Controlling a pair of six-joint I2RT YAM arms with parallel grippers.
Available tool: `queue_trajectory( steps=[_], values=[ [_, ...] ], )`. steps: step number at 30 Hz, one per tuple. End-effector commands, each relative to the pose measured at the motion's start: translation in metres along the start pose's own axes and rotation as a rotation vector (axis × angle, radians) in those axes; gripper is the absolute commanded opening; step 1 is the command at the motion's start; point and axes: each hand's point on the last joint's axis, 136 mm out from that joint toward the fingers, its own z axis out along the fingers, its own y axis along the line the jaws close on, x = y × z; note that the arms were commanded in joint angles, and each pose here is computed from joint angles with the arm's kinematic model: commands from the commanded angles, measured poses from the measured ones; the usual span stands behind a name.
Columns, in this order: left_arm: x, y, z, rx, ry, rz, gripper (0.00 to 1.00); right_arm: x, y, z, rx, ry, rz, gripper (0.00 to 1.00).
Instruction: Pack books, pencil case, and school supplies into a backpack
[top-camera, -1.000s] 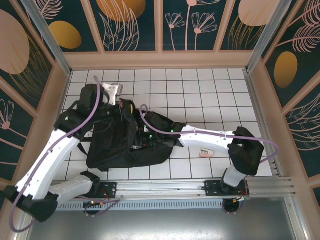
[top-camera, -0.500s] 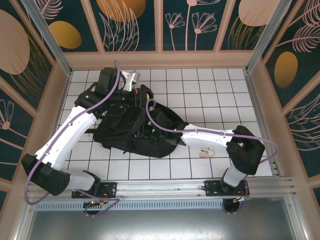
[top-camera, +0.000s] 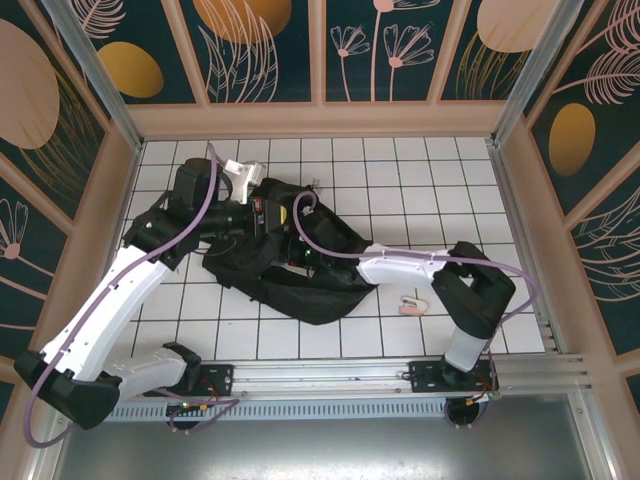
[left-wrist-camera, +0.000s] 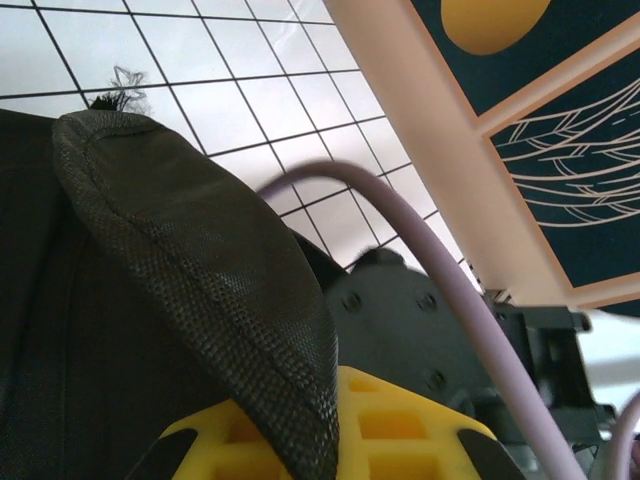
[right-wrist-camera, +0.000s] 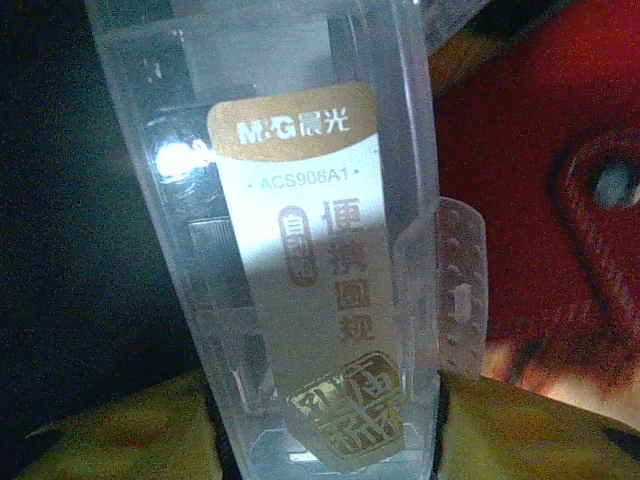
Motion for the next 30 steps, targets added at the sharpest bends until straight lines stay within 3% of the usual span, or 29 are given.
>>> queue_trajectory(
  steps=[1, 5, 10, 15, 30],
  values=[
    [-0.007, -0.013, -0.008, 0.039, -0.057, 0.077, 0.00, -0.026, 0.031, 0.014, -0.085, -0.051, -0.026, 0.56],
    [-0.008, -0.006, -0.007, 0.006, -0.063, 0.081, 0.00, -0.024, 0.040, 0.034, -0.087, -0.016, -0.021, 0.58],
    [-0.015, -0.003, -0.006, -0.018, -0.087, 0.080, 0.00, -0.014, 0.050, 0.042, -0.107, 0.018, -0.050, 0.76],
    [-0.019, -0.002, -0.009, -0.036, -0.108, 0.086, 0.00, -0.014, 0.047, 0.031, -0.092, 0.001, -0.076, 0.84],
    [-0.018, 0.015, -0.016, -0.117, -0.160, 0.066, 0.00, -0.011, 0.028, -0.034, 0.009, -0.032, -0.212, 0.83]
  ],
)
